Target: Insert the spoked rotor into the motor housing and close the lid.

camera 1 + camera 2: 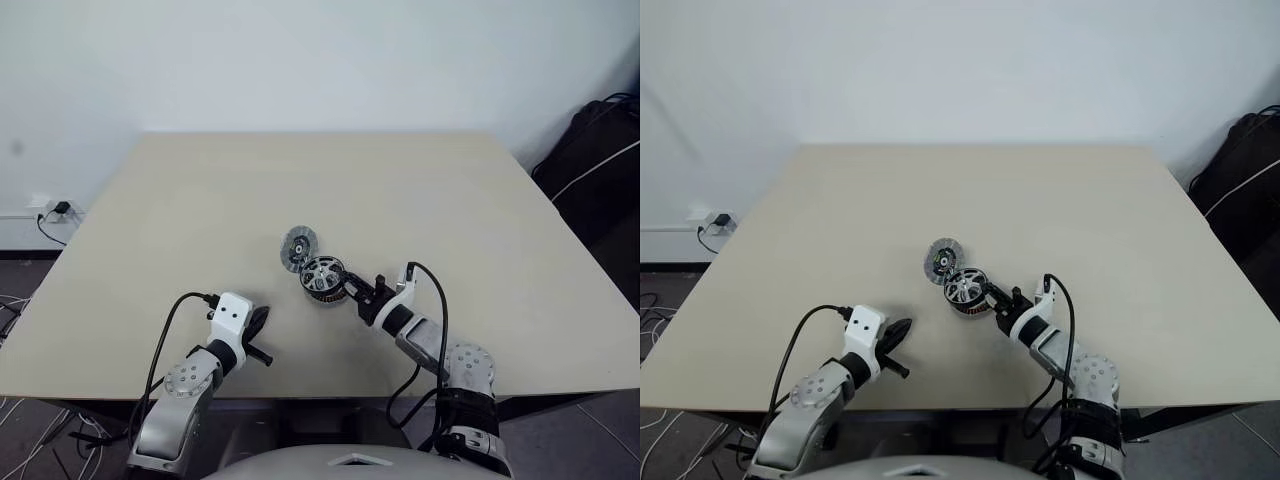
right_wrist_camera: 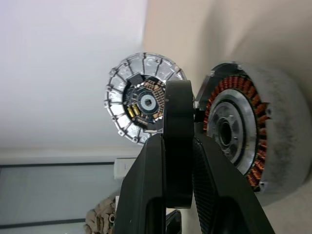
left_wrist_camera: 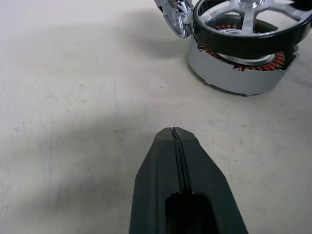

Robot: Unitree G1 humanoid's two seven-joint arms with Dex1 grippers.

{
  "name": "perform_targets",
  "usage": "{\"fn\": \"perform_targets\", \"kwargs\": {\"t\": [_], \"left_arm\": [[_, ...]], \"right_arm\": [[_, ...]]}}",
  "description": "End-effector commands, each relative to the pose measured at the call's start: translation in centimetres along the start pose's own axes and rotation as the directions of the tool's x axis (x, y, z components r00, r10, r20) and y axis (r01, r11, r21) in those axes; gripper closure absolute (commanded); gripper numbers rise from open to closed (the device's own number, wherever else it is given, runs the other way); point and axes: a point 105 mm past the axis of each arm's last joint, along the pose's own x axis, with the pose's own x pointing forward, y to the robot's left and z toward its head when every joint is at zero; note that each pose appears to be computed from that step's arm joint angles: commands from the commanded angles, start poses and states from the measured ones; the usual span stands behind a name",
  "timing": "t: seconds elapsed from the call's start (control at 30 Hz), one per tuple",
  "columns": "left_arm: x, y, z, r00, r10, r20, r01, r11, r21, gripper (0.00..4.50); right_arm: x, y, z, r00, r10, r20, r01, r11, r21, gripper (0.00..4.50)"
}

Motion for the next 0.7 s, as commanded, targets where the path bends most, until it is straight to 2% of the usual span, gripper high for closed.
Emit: {"fn": "perform_targets", "kwargs": {"t": [0.03, 0.5, 0.7], "left_arm": [[0.0, 0.1, 1.7, 0.998, 0.004, 0.062, -0.006, 1.000, 0.020, 4.50], [0.1, -0.1, 1.9, 0.997, -0.001, 0.071, 0.000, 1.000, 0.018, 4.50], [0.2, -0.2, 1.9, 0.997, -0.003, 0.072, 0.002, 1.000, 0.013, 4.50]], "right_arm": [[1.1, 1.4, -0.5, 0.998, 0.070, 0.000, -0.070, 0.998, 0.011, 4.08], [1.2, 0.2, 0.7, 0.999, 0.014, 0.049, -0.012, 0.999, -0.030, 4.08], [0.7, 0.0, 1.2, 0.998, 0.008, 0.063, -0.006, 0.999, -0.038, 2.07]]}}
